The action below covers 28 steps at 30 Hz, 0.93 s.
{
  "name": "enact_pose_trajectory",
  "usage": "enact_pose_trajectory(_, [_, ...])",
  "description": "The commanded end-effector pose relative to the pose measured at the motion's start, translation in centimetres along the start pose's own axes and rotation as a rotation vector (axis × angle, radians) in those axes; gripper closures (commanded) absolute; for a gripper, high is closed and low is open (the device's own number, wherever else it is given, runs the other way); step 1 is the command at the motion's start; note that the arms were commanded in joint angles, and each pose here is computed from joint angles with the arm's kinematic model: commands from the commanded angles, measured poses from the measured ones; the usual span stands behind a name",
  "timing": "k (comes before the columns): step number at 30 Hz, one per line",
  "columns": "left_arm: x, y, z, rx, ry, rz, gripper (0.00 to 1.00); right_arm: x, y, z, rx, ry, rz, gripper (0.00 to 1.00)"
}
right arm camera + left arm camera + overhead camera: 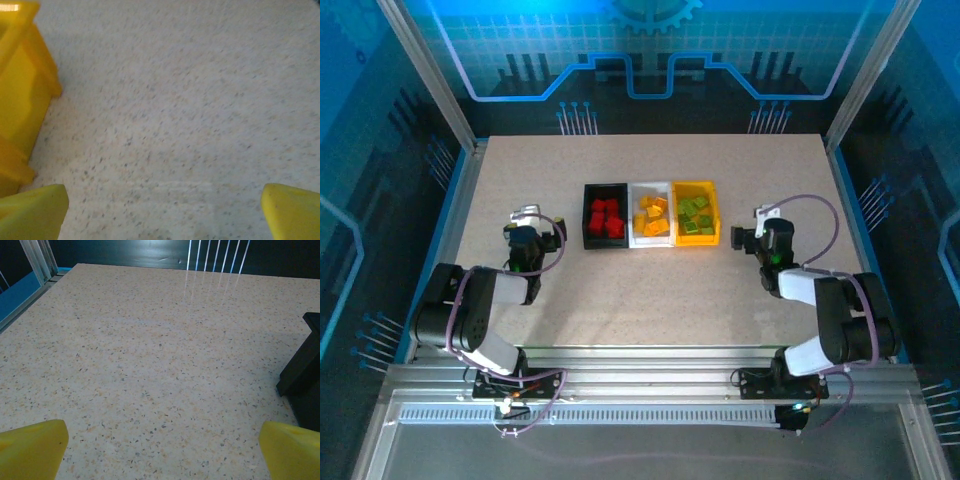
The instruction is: Sort the legos into containers by color
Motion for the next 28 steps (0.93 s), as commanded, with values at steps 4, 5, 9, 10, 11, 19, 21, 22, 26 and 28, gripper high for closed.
enact_pose_trajectory(4, [0.25,0.04,-0.11,-0.022,-0.003,-0.018,0.01,1.75,-0.13,0.15,0.002,-0.023,-0.130,0.00])
enact_pose_trajectory(5, [0.32,0.05,-0.13,-0.022,-0.003,-0.019,0.01,1.82,-0.10,0.16,0.003,-0.024,-0.138,0.00])
enact_pose_trajectory(9, [0.27,0.03,-0.15,-0.023,-0.003,-0.018,0.01,1.78,-0.09,0.17,0.000,-0.025,-0.134,0.00])
enact_pose_trajectory(10, [0.25,0.03,-0.12,-0.022,-0.002,-0.018,0.01,1.78,-0.08,0.15,0.000,-0.025,-0.131,0.00])
enact_pose_trajectory(11, [0.24,0.04,-0.14,-0.022,-0.003,-0.017,0.01,1.82,-0.08,0.17,0.000,-0.025,-0.134,0.00])
enact_pose_trajectory(19, [0.27,0.06,-0.14,-0.022,-0.002,-0.018,0.01,1.79,-0.10,0.14,-0.002,-0.025,-0.133,0.00])
enact_pose_trajectory(21, [0.35,0.05,-0.17,-0.023,-0.003,-0.020,0.01,1.77,-0.11,0.15,-0.002,-0.025,-0.132,0.00])
enact_pose_trajectory(22, [0.31,0.08,-0.16,-0.023,-0.002,-0.018,0.01,1.81,-0.11,0.14,-0.002,-0.025,-0.134,0.00])
enact_pose_trajectory(26, [0.28,0.04,-0.14,-0.022,-0.003,-0.018,0.01,1.73,-0.11,0.18,0.000,-0.025,-0.132,0.00])
enact_pose_trajectory(28, [0.32,0.04,-0.16,-0.023,-0.003,-0.019,0.01,1.76,-0.11,0.14,-0.002,-0.024,-0.132,0.00])
Point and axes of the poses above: each hand's point on the last joint's axis, 136 mm out from that joint toward the fingers, its own y axis out along the fingers, its own z axis along the line the jaws close on, x = y × z, the point moved 4 cm from there along -y, back along the fingers, and after that the axes turned 10 degrees about -y, right-handed, at the moved point
